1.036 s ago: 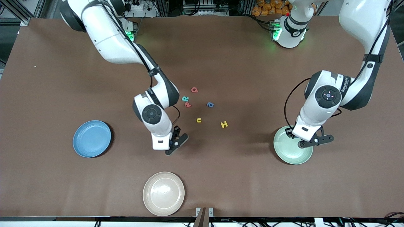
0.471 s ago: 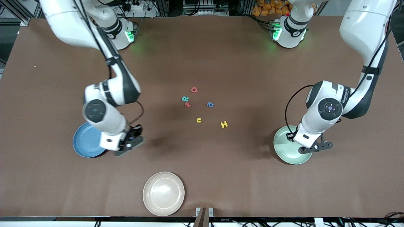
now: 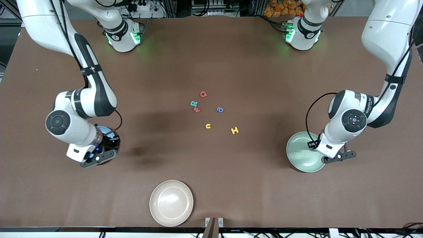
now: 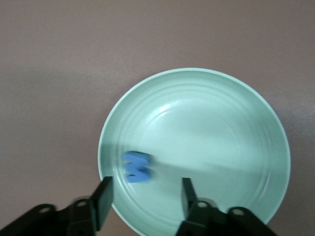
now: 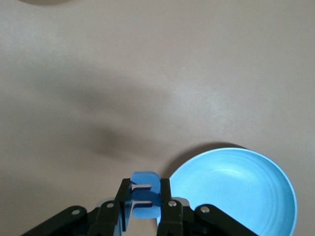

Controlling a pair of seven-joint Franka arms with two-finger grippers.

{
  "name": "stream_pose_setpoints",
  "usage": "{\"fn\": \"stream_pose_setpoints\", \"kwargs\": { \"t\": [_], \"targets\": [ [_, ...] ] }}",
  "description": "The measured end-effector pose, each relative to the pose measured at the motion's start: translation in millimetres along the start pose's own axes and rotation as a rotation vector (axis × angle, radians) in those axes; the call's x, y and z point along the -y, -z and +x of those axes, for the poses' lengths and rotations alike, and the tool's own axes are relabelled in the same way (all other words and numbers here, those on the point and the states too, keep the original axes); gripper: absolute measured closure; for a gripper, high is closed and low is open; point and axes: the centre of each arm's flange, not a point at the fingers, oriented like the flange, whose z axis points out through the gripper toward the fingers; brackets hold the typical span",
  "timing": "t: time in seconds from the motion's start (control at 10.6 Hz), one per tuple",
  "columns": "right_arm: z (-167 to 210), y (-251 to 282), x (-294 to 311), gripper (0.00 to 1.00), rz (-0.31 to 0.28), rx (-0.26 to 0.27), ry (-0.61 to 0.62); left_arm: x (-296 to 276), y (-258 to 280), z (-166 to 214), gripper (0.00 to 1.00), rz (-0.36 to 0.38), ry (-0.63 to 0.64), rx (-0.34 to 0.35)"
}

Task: Sort upper and lower case letters into plates
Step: 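Release the blue E on the blue plate while the left gripper reaches the H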

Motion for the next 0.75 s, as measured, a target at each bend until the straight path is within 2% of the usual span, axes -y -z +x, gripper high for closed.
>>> {"fn": "stream_pose_setpoints", "kwargs": {
  "t": [0.19,0.47,0.75],
  "targets": [
    [0.2,4.1,-0.3,0.73,-0.001,-0.006,-0.001,-8.8,2.4,-2.5,0.01,-0.005,-0.012,-0.002],
    [-0.1,8.9,-1.4,0.73,-0.003,-0.012,-0.003,-50.4,12.0,-15.9,0.00,-0.020,0.016,-0.016],
    [-9.0,6.1,-17.1,0.73,-0.004,0.011,-0.030,-146.0,32.2,-51.6,0.00,-0.053,0.026,-0.047]
  ]
}}
